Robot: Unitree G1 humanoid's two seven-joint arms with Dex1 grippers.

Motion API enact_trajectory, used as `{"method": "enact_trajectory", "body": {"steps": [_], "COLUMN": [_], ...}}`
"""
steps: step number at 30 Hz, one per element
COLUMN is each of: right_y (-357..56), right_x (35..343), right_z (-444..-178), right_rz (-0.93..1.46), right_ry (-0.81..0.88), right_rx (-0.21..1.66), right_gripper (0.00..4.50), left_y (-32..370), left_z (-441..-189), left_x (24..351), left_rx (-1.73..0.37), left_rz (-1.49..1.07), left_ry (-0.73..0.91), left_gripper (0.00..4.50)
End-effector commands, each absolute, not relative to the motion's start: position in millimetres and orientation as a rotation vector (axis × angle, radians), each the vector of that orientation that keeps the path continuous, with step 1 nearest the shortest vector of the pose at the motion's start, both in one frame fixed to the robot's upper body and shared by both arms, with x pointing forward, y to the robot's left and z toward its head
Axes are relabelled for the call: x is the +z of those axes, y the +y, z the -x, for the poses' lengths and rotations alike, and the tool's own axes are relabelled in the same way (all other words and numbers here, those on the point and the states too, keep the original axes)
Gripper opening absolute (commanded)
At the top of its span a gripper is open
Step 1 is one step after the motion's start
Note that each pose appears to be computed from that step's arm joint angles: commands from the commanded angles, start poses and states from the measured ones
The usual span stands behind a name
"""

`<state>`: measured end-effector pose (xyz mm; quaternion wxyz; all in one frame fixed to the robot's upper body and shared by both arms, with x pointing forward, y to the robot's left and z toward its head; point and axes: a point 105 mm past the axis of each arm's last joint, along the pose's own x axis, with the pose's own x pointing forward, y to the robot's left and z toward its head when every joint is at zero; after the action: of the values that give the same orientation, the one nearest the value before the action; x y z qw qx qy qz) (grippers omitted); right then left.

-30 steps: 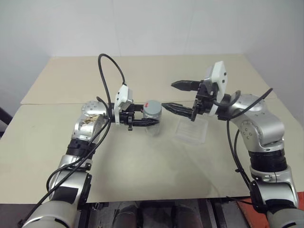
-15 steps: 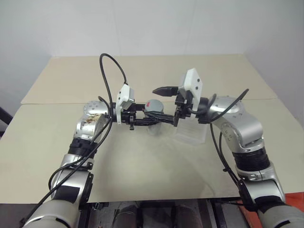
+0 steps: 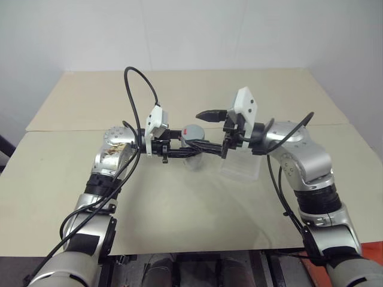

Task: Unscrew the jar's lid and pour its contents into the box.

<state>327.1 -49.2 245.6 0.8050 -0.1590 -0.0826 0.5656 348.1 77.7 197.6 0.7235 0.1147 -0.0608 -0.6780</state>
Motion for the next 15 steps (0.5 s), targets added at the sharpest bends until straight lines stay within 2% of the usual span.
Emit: {"method": "enact_trajectory", "body": {"steps": [1, 15], "right_y": [-59.0, -52.7], "right_x": [260.9, 263.0], "right_z": [-326.3, -315.3], "right_rz": [0.362, 0.342], "right_ry": [-0.244, -0.255], "right_rx": [1.179, 1.255], "right_gripper": [4.47, 4.47], "left_y": [77.3, 76.4], "left_z": [-346.8, -346.4], "left_x": [210.7, 210.8], "left_rx": [-1.505, -1.511], "left_rz": [-0.299, -0.304], "left_ry": [-0.184, -0.185], "left_gripper": [2.04, 2.04]}}
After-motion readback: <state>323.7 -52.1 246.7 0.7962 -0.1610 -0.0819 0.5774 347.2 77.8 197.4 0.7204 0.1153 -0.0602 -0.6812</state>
